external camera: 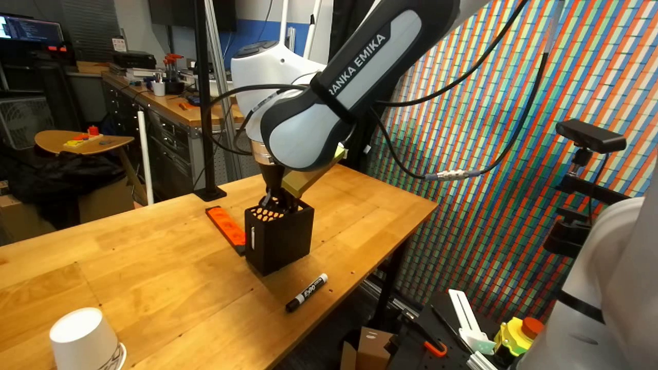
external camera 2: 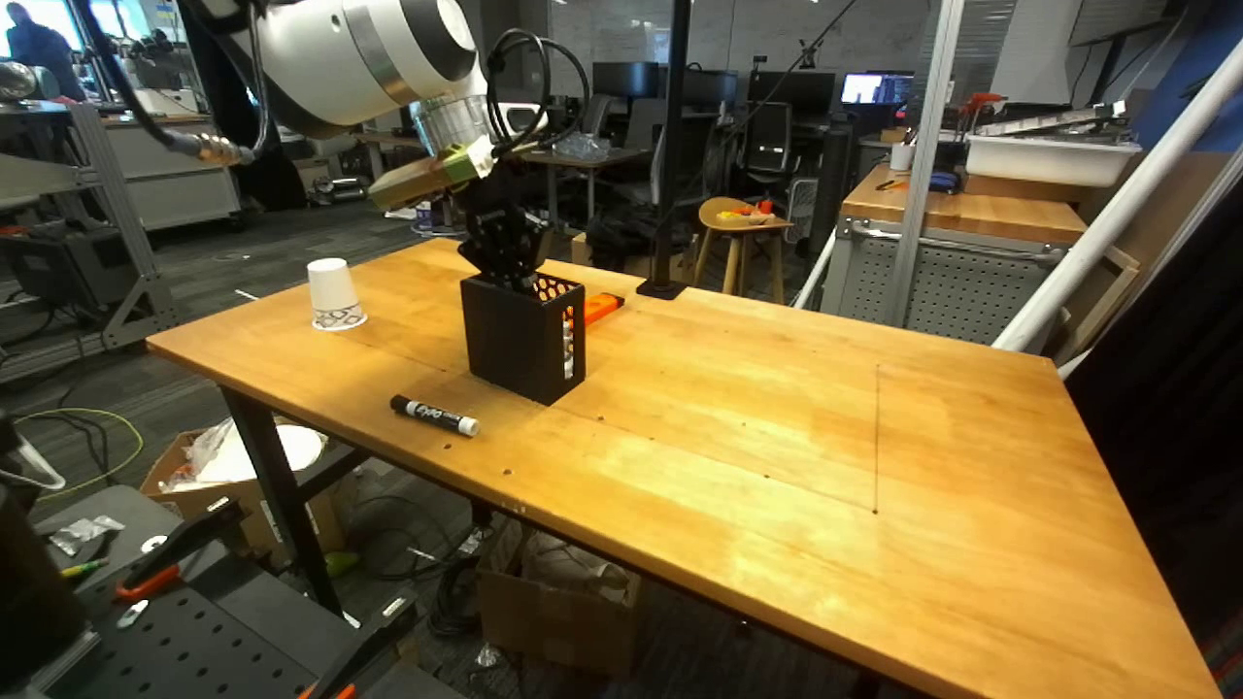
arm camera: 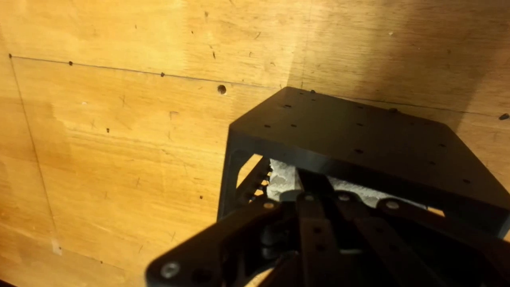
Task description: Put the towel inside the box
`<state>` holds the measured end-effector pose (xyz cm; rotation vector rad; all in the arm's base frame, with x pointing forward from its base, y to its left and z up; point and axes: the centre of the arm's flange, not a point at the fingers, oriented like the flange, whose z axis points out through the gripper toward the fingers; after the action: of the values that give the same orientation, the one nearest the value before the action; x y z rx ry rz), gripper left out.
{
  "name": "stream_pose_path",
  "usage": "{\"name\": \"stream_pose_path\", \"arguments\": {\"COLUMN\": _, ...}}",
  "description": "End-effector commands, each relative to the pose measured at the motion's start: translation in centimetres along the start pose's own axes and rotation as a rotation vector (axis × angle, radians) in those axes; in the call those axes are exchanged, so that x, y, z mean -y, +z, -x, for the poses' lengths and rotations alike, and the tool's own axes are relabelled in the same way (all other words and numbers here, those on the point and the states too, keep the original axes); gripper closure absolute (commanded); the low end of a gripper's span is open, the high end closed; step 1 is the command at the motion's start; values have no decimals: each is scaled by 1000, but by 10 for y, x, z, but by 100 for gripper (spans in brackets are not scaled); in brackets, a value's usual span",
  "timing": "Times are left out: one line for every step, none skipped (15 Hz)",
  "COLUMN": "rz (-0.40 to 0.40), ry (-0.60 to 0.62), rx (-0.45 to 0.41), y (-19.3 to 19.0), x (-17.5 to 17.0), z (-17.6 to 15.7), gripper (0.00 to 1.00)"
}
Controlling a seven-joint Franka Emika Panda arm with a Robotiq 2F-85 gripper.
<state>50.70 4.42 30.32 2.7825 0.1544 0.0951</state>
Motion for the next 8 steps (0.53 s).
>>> {"name": "stream_pose_path", "arguments": {"rz": -21, "ry": -11, "rx": -8, "y": 2, "x": -1, "z": -10, "gripper": 97}}
{"name": "stream_pose_path", "arguments": {"rz": -35, "ry": -9, "rx": -3, "y": 3, "x": 0, "z": -11, "gripper": 97}}
{"name": "stream_pose_path", "arguments": {"rz": -49, "ry": -7, "rx": 2, "y": 3, "x": 1, "z": -11, "gripper": 97}}
{"name": "stream_pose_path", "arguments": {"rz": -69, "ry": -4, "rx": 7, "y": 4, "x": 3, "z": -12, "gripper": 97}}
{"name": "stream_pose_path", "arguments": {"rz": -86, "ry": 4, "rx": 12, "y": 4, "x": 4, "z": -12, "gripper": 97}}
{"name": "stream_pose_path", "arguments": {"rz": -111, "ry": 9, "rx": 20, "y": 3, "x": 5, "z": -12, "gripper": 97}}
{"name": "stream_pose_path", "arguments": {"rz": -146, "ry": 17, "rx": 32, "y": 3, "x": 7, "z": -12, "gripper": 97}}
{"name": "stream_pose_path", "arguments": {"rz": -174, "ry": 24, "rx": 41, "y": 4, "x": 9, "z": -12, "gripper": 97}}
